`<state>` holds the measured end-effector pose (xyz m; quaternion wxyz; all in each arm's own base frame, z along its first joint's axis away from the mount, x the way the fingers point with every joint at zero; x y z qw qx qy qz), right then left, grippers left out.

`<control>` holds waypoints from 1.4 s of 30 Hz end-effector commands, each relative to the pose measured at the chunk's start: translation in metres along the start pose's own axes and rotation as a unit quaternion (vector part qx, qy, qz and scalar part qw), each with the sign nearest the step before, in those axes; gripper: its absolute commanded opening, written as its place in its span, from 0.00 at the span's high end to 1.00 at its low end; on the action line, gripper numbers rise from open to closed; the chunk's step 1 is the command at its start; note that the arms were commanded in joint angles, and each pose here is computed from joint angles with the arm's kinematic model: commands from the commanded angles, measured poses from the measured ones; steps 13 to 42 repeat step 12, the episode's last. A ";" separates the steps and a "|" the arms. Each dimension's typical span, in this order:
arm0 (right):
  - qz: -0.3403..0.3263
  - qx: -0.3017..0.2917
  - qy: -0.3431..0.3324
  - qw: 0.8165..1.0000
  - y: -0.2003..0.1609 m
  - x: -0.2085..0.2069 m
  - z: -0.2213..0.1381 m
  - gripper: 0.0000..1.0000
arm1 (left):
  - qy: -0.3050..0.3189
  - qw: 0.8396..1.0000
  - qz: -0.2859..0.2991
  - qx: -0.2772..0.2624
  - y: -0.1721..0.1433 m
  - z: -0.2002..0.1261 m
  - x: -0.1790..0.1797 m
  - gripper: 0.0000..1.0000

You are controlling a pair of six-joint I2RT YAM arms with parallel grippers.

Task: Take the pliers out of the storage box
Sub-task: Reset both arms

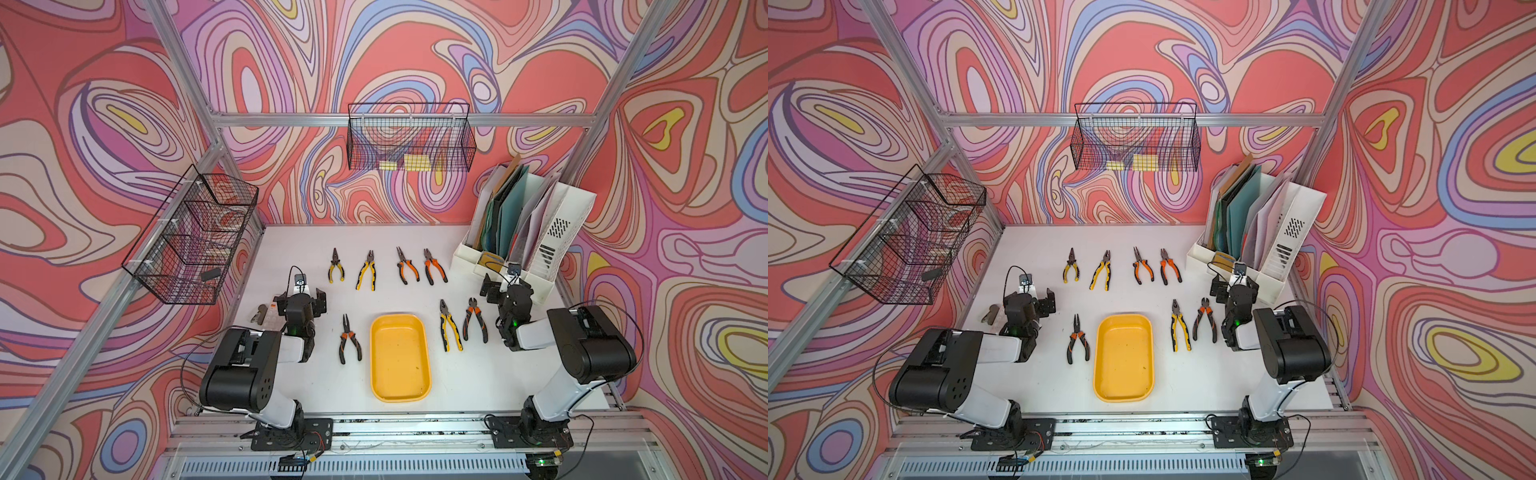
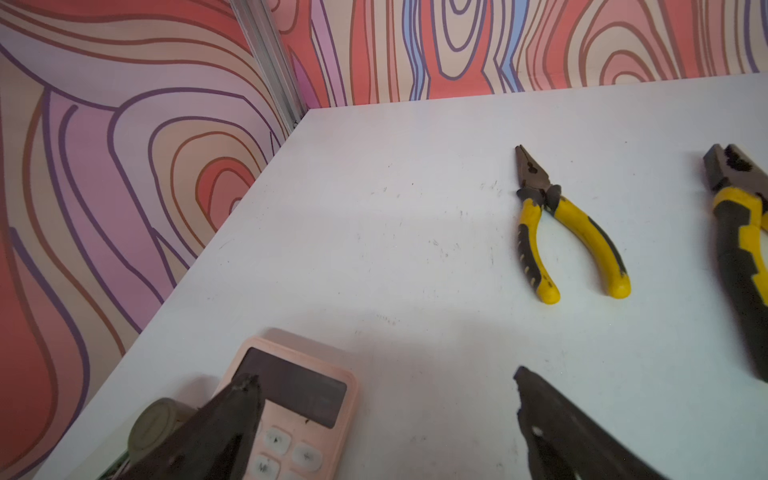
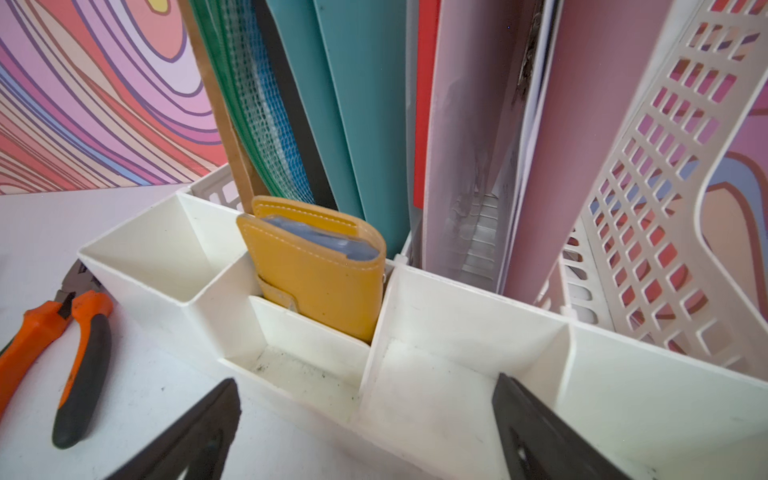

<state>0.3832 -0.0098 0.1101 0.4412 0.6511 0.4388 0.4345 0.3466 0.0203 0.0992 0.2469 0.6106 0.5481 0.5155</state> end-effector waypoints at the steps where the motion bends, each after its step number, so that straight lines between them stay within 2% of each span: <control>1: 0.008 -0.002 -0.014 1.000 0.003 -0.004 0.001 0.02 | -0.017 1.000 -0.019 -0.012 0.008 0.002 -0.002 0.00; 2: 0.008 -0.002 -0.015 1.000 0.003 -0.004 0.002 0.02 | -0.011 0.999 -0.018 -0.028 0.009 0.002 -0.002 0.00; 4: 0.008 0.000 -0.014 1.000 0.002 -0.004 0.002 0.01 | -0.021 1.000 -0.019 -0.005 0.008 0.001 -0.003 0.00; 6: 0.008 0.003 -0.013 1.000 0.001 -0.003 0.003 0.02 | -0.012 0.999 -0.016 -0.026 0.009 0.001 -0.003 0.00; 8: 0.009 0.006 -0.012 1.000 0.001 -0.003 0.004 0.02 | -0.016 1.000 -0.011 -0.012 0.009 0.000 -0.005 0.00; 10: 0.010 0.006 -0.010 1.000 0.001 -0.003 0.003 0.02 | -0.009 1.000 -0.010 -0.027 0.010 0.000 -0.005 0.00; 42: 0.008 -0.001 -0.013 1.000 0.003 -0.004 0.002 0.02 | -0.011 1.000 -0.010 -0.016 0.009 -0.001 -0.005 0.00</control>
Point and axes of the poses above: each gripper's point midway between its finger pads, its own z axis out along the fingers, its own x axis along the line the jaws close on, y = z × x, the point moved 4 cm from there along -z, back along the fingers, and after that the axes turned 13 degrees about z, right-handed, at the moved point
